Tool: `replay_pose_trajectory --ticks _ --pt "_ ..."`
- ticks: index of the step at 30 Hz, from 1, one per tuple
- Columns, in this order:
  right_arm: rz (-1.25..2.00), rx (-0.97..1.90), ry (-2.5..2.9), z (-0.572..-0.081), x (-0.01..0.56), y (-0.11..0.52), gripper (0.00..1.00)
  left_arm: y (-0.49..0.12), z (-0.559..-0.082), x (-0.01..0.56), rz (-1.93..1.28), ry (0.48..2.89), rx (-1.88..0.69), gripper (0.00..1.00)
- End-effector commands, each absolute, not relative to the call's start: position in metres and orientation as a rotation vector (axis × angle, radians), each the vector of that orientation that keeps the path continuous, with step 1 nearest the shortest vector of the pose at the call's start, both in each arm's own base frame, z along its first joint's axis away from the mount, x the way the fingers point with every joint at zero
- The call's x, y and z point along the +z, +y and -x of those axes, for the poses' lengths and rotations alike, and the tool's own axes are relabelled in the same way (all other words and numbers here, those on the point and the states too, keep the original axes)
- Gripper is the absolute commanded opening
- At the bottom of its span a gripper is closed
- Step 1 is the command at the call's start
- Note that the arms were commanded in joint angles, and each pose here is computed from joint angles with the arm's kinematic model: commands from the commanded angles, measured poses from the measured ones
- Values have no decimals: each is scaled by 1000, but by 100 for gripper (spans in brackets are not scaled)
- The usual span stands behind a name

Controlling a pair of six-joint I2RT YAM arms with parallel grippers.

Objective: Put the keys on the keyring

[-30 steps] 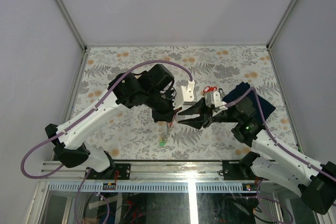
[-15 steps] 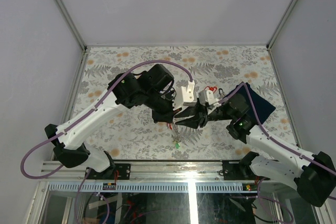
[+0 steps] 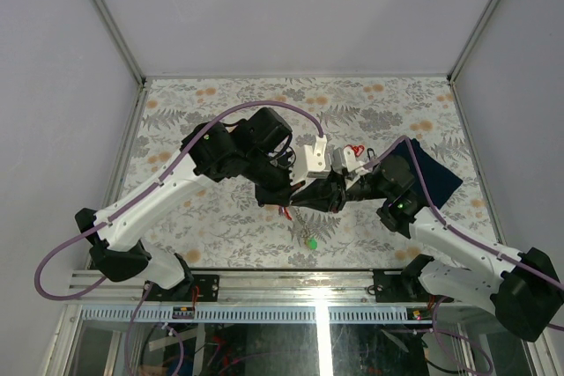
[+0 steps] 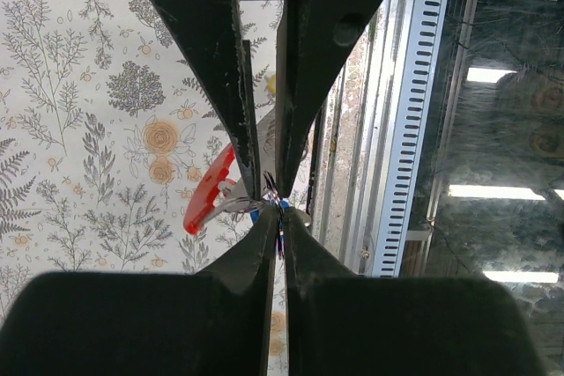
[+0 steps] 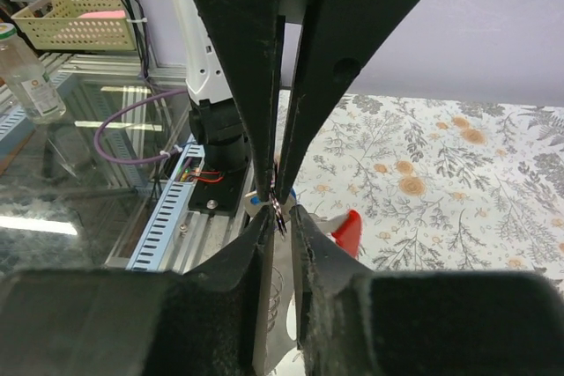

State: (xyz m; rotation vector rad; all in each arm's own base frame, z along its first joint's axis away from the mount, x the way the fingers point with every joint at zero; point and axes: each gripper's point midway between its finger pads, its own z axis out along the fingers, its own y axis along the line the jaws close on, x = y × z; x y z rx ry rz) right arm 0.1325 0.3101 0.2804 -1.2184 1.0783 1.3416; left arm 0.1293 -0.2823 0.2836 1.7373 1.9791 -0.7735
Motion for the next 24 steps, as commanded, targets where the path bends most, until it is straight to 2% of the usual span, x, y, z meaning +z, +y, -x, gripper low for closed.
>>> replay_pose_trajectory --ticks 1,9,11,14,16,24 --pt "1222 1341 955 -130 315 313 16 -284 -126 305 -1725 1890 -791 0" --pt "1236 1368 1019 -130 315 314 0 -285 -130 312 -1699 1869 -773 0" --pt "1206 1344 1025 -132 318 312 0 -284 -133 315 -1683 1856 -759 6" --pt "1145 1292 1031 -138 325 308 0 -283 -132 321 -1660 1819 -762 21" --pt "1129 1266 1019 -138 332 304 0 -282 -130 329 -1638 1772 -775 26" --pt "1141 1235 949 -127 363 294 0 -278 -117 360 -1536 1520 -844 35"
